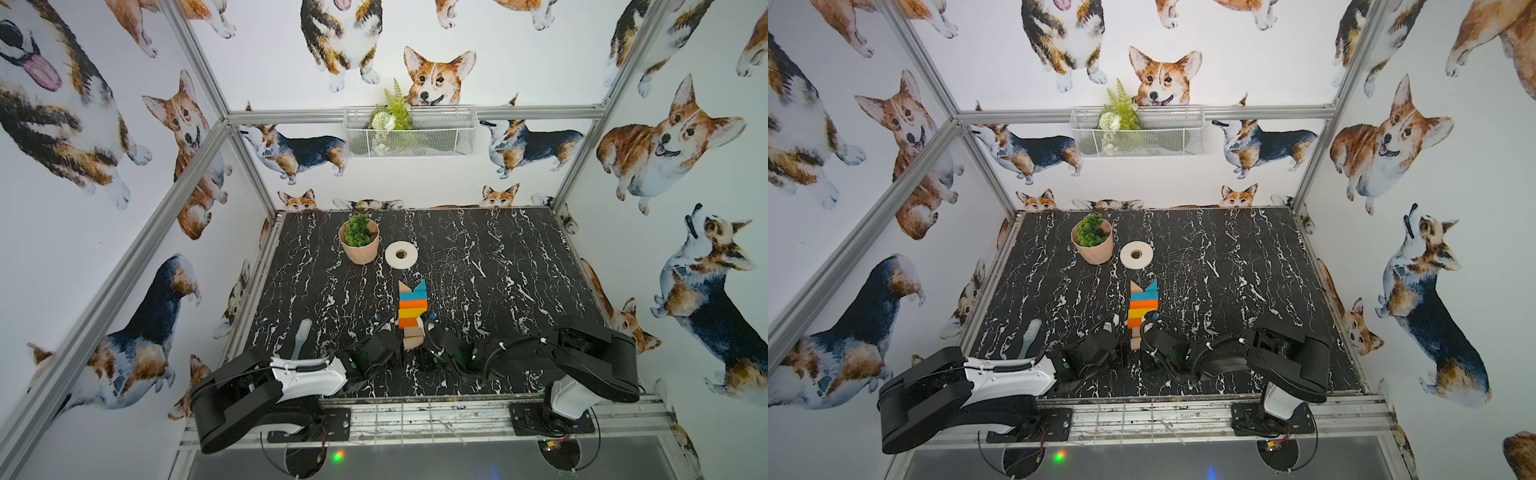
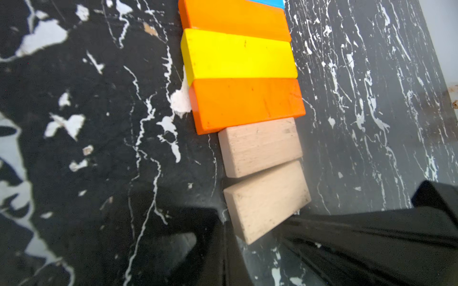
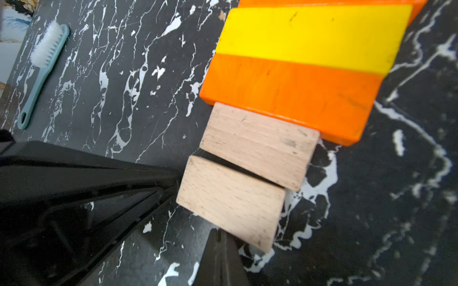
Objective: Assemble a carrot with building blocks
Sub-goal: Assemble the building block at the center of the board.
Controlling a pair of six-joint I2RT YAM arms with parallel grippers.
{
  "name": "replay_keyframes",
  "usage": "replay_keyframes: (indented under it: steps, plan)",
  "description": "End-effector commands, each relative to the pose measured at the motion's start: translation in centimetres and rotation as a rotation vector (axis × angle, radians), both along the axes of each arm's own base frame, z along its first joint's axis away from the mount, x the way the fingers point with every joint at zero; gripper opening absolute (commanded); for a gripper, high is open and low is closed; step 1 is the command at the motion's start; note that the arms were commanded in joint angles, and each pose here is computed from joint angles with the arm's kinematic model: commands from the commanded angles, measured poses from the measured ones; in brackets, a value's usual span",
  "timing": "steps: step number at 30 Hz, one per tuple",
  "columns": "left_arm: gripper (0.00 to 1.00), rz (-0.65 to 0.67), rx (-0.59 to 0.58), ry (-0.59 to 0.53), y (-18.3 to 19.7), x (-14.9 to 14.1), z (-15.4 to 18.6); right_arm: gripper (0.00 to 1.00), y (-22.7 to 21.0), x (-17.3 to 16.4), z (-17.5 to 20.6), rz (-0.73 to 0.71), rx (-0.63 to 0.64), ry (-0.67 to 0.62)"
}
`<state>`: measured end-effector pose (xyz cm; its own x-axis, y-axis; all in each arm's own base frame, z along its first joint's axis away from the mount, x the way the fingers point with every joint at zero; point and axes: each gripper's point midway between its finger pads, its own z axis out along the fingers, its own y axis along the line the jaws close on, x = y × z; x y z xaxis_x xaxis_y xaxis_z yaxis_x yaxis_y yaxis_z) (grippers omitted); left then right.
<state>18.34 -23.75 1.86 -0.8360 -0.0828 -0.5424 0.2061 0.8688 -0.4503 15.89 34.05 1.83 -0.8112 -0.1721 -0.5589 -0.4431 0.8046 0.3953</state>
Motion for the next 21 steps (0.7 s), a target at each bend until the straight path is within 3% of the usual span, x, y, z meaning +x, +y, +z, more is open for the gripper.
replay_keyframes:
  steps: [1,21]
  plan:
    - [0.0,-0.007,0.022,0.021,0.1,-0.2,-0.7,0.0,-1.2,-0.5,-1.2,0.006,-0.072,0.021]
    - [0.0,0.014,0.055,0.014,1.1,0.0,-0.5,0.0,-1.3,-0.5,-0.3,0.014,-0.064,0.015]
